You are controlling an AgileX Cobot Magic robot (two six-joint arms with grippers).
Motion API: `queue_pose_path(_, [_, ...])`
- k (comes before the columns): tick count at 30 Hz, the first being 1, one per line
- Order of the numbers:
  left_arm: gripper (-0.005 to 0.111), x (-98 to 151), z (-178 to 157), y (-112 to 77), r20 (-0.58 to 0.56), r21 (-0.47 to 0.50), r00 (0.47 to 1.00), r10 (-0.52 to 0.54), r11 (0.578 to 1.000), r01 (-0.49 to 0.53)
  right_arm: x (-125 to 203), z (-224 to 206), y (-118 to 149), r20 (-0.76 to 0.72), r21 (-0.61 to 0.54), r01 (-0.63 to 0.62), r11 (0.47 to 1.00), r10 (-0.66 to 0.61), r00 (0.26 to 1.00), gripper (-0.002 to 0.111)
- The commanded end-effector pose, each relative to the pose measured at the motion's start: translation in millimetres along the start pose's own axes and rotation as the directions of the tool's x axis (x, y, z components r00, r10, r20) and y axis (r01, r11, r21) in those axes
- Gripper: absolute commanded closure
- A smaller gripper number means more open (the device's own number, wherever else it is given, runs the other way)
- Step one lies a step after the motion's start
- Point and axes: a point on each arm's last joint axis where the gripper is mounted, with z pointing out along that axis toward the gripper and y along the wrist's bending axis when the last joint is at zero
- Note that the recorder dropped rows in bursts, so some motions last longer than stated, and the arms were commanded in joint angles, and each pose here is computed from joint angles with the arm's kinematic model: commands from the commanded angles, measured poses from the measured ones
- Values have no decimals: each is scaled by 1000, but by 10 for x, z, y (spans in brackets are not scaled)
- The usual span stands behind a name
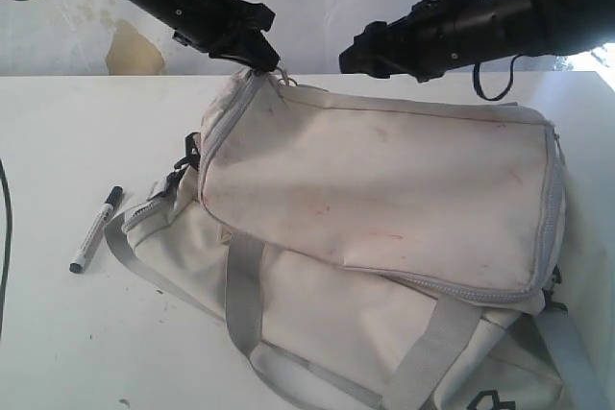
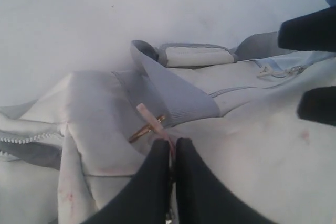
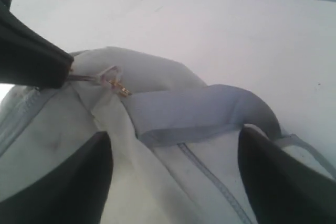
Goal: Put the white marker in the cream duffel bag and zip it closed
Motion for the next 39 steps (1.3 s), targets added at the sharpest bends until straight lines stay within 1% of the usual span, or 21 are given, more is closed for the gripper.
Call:
queue_pose_path(1, [107, -76, -118, -135, 46, 55, 999, -29, 998, 26, 47, 211, 72, 23, 14, 87, 996, -87, 996, 45])
queue_pose_path(3, [107, -85, -133, -123, 56, 58, 997, -55, 997, 52, 55, 266, 150, 20, -39, 54, 998, -54, 998, 45])
queue_pose_path(5, [107, -83, -155, -88, 56, 55, 992, -112, 992, 109, 28, 286, 173, 22, -75, 18, 997, -17, 1000, 45])
queue_pose_path(7, [107, -84, -197, -33, 64, 57, 985, -160, 986, 157, -14, 304, 191, 22, -103, 9, 995, -7, 1000, 45])
queue_pose_path(11, [107, -86, -275, 36, 76, 92, 972, -221, 973, 214, -71, 391, 221, 4, -186, 1, 983, 0, 1000, 45])
queue_pose_path(13, [107, -76, -293, 55, 70, 95, 972, -225, 971, 218, -55, 469, 240, -19, -236, 3, 972, -7, 1000, 45])
queue_pose_path(15, [107, -64, -306, 68, 61, 95, 975, -215, 973, 209, -49, 560, 223, -29, -258, 3, 966, -11, 1000, 45])
queue_pose_path(23, [107, -55, -306, 60, 51, 101, 980, -193, 977, 188, -115, 615, 214, -4, -276, 36, 960, -39, 999, 45])
queue_pose_path(26, [107, -66, -309, 40, 61, 124, 982, -180, 977, 172, -67, 669, 213, -11, -287, 53, 957, -58, 998, 45])
queue_pose_path(28, [107, -74, -314, 6, 60, 162, 979, -193, 970, 181, 2, 760, 212, -7, -289, 109, 951, -116, 993, 45])
queue_pose_path(30, [107, -60, -313, 1, 45, 165, 981, -189, 970, 180, 48, 822, 182, -16, -276, 97, 956, -106, 994, 45])
queue_pose_path(32, [107, -37, -314, 22, 27, 143, 984, -177, 975, 172, 70, 847, 181, -22, -280, 87, 956, -97, 995, 53])
queue_pose_path(34, [107, -24, -319, 48, 21, 122, 988, -152, 981, 148, 80, 854, 177, -26, -281, 89, 956, -100, 995, 72])
queue_pose_path(35, [107, -18, -317, 58, 17, 110, 990, -138, 985, 136, 80, 854, 177, -26, -281, 89, 956, -100, 995, 86])
queue_pose_path(37, [107, -12, -316, 66, 17, 100, 996, -89, 991, 87, 80, 854, 176, -26, -279, 87, 956, -98, 995, 108])
queue_pose_path(39, [107, -12, -316, 66, 19, 99, 998, -66, 993, 64, 77, 856, 169, -24, -271, 83, 959, -93, 995, 108])
